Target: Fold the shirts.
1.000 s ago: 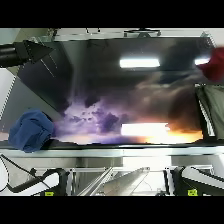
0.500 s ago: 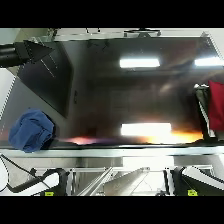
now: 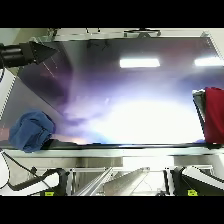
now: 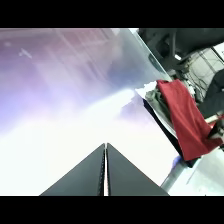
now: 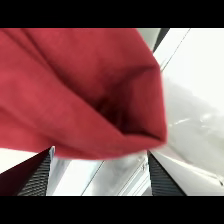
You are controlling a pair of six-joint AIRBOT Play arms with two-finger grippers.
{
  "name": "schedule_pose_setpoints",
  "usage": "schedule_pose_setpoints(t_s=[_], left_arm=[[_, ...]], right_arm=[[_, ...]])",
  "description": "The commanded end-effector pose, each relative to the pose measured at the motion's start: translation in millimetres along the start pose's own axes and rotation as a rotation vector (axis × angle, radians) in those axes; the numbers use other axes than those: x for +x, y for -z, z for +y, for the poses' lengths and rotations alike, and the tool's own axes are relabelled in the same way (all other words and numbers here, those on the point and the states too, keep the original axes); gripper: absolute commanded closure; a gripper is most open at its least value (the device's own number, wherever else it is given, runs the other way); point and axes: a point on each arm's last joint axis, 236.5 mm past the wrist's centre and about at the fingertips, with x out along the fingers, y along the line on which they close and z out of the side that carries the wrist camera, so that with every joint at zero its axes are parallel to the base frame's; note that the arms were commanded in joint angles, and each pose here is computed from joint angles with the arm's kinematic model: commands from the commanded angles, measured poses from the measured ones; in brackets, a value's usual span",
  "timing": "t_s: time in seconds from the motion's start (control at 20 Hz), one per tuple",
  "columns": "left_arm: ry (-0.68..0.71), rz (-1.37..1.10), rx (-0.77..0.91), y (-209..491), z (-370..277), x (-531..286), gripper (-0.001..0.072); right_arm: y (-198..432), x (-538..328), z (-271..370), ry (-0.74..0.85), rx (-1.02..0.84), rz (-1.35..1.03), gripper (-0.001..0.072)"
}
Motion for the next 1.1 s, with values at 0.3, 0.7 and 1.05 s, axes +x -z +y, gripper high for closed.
schedule_pose_setpoints(t_s=[0.3,0.7,1.05], left_arm=[[-0.084,-0.132,0.027,-30,6,-22,0.0699],[-0.035,0.153,-0.176,104,9,-15,0.0699],[-0.082,0.303,-0.316,252,2,11,0.0698]], right_arm=[[16,-192,190,-0.564,-0.312,-0.299,0.0692],[194,-135,209,-0.596,-0.738,-0.193,0.0692],[279,-18,154,-0.556,-0.827,-0.060,0.0691]])
